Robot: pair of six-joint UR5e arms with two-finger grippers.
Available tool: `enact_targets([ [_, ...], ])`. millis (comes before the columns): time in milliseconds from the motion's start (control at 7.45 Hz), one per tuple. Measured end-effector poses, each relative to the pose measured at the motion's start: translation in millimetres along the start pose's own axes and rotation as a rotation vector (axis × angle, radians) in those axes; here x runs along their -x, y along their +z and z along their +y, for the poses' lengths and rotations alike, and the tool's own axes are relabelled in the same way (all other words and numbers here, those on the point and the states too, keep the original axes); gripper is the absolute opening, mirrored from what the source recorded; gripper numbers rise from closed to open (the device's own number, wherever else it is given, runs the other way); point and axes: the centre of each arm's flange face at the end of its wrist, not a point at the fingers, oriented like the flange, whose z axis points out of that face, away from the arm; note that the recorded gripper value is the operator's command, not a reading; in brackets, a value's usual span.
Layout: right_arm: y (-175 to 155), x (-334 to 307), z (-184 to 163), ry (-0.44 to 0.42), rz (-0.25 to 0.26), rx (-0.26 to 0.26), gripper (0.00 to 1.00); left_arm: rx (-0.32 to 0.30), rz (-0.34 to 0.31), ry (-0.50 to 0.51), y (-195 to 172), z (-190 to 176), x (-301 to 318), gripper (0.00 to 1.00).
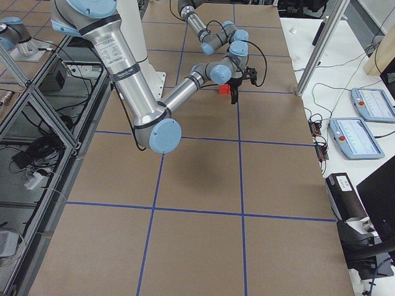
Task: Form red blocks into L shape at center
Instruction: 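Lower the cube beside the farther center cube and open the left gripper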
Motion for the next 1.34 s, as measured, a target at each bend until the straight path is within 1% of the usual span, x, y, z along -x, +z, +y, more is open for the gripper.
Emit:
enact_targets([
  [402, -1.0, 0.1, 0.7, -0.001, -0.001, -0.001, 0.99, -0.002, -0.001, -0.004, 2.0, -0.4, -0.4, 0.33],
  [671, -0.7, -0.4, 1.0, -0.001, -0.001, -0.001, 0.99, -0.003, -0.003, -0.005, 3.2, 0.4, 1.3, 0.42],
  [939, -0.7, -0.4, 0.9, 0.0, 0.0, 0.0, 0.99, -0.003, -0.006, -0.002, 5.1, 2.1, 4.6, 0.47],
  [1341, -0.9, 0.0, 0.8, -0.001, -0.001, -0.001, 0.99, -0.002, -0.008, 0.001, 5.3, 3.7, 6.5, 0.51],
])
